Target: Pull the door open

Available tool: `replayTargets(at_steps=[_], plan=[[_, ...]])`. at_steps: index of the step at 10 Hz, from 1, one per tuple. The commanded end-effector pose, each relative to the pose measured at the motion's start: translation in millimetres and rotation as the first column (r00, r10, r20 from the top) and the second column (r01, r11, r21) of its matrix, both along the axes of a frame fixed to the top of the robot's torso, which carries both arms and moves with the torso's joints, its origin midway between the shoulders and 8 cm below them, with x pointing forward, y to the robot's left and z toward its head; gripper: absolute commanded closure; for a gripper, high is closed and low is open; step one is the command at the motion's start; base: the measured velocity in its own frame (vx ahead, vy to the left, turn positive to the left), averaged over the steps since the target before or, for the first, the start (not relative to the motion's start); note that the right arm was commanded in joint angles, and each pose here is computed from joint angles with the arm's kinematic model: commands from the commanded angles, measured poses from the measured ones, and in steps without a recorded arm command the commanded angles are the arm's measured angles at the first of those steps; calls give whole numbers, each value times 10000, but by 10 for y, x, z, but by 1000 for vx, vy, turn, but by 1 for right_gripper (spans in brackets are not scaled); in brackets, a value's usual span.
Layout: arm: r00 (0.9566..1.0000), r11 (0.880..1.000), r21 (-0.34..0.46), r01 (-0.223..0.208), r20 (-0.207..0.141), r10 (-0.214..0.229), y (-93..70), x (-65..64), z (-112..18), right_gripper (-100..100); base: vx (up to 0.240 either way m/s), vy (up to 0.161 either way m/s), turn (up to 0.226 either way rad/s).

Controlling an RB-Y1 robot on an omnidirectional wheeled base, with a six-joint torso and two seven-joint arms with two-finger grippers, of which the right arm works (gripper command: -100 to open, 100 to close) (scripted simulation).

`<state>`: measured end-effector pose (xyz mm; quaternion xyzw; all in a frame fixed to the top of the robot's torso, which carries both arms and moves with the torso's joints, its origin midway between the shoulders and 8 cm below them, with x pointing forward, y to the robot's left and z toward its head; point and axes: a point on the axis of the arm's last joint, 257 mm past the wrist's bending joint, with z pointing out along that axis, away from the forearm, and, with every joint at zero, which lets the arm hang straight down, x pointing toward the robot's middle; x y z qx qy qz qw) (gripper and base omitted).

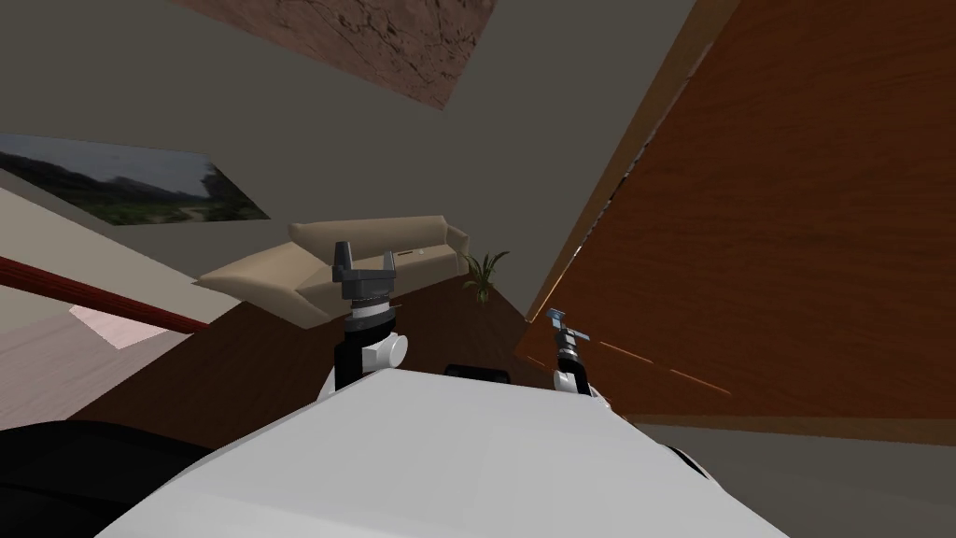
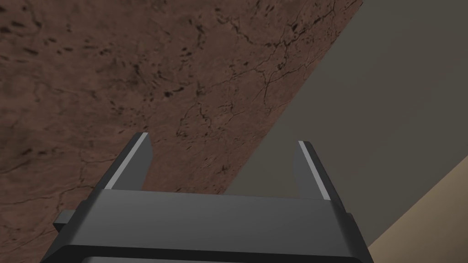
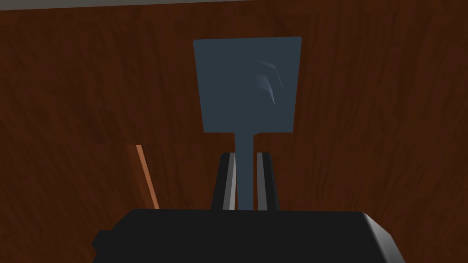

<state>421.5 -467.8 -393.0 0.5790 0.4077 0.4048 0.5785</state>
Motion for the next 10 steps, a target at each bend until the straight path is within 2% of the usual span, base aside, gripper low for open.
replayTargets(at_steps=[1, 4, 5, 6, 8, 9, 10], plan=[[9996, 9996, 11, -279, 22, 279, 57, 12, -1, 100, -224, -36, 97], [9979, 9979, 15, -642, 36, 642, 120, 17, 5, 100, -196, -34, 90], [9985, 9985, 20, -550, 5, 550, 105, 13, 0, 100, -82, -15, 28], [9960, 9960, -8, -889, 17, 889, 133, -57, -5, 100, -89, -5, -7], [9928, 9928, -48, -1195, 52, 1195, 148, -120, 5, 100, -97, 17, -19], [9877, 9877, -74, -1560, 75, 1561, 172, -196, 12, 100, -112, 12, -35], [9845, 9845, -78, -1753, 80, 1753, 187, -237, 14, 100, -148, -14, -25]])
